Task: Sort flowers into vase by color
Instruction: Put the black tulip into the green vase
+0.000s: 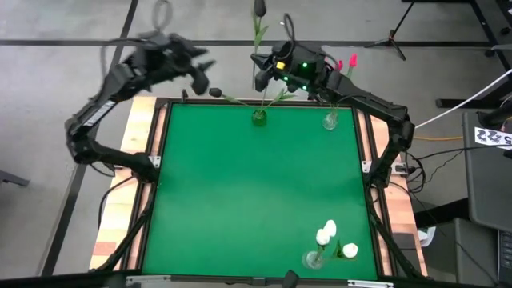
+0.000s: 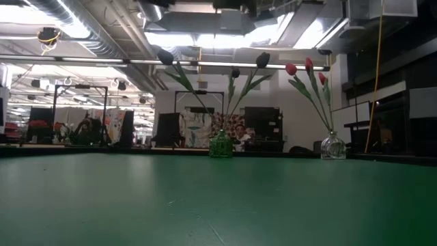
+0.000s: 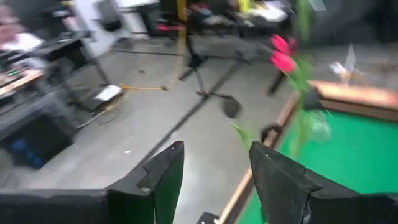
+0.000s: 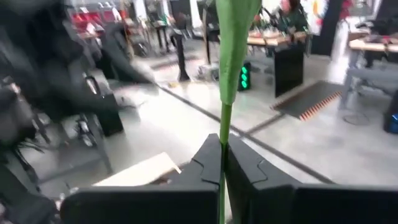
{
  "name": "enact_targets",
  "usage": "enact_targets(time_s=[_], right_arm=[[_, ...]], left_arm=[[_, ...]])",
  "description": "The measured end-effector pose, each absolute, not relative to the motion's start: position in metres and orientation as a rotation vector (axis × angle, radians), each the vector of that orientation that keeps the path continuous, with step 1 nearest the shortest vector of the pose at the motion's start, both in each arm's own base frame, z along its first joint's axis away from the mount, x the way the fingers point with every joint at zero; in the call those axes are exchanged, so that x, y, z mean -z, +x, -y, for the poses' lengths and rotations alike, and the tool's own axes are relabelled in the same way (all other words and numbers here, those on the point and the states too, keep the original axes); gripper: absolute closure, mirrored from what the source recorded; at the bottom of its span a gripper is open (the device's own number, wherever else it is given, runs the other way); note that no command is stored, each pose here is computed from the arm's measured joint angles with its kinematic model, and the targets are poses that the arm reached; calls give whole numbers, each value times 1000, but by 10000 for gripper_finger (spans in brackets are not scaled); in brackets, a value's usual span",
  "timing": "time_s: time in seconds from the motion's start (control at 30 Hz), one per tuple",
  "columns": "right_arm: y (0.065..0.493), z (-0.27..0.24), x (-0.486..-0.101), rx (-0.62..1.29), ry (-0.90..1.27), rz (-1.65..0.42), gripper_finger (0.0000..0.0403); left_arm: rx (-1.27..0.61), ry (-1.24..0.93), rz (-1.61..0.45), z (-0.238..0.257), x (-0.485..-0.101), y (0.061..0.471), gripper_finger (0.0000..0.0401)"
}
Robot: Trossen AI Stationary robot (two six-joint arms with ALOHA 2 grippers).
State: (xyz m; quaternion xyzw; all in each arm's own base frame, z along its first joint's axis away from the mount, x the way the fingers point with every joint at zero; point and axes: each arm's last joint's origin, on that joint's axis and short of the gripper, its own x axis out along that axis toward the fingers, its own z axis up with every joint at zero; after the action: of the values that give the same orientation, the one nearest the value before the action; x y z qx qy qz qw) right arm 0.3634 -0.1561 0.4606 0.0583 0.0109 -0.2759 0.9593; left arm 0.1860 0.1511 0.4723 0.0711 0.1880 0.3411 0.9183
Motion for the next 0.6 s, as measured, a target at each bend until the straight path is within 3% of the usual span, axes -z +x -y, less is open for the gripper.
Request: enact_targets(time_s=[0.2, 0.6], right_arm=[[375, 165, -411, 627, 150, -109, 400], [372, 185, -341, 738, 213, -142, 401]], left_arm=[[-831, 87, -256, -145, -493, 144, 219], [-774, 71, -312, -150, -485, 149, 219]])
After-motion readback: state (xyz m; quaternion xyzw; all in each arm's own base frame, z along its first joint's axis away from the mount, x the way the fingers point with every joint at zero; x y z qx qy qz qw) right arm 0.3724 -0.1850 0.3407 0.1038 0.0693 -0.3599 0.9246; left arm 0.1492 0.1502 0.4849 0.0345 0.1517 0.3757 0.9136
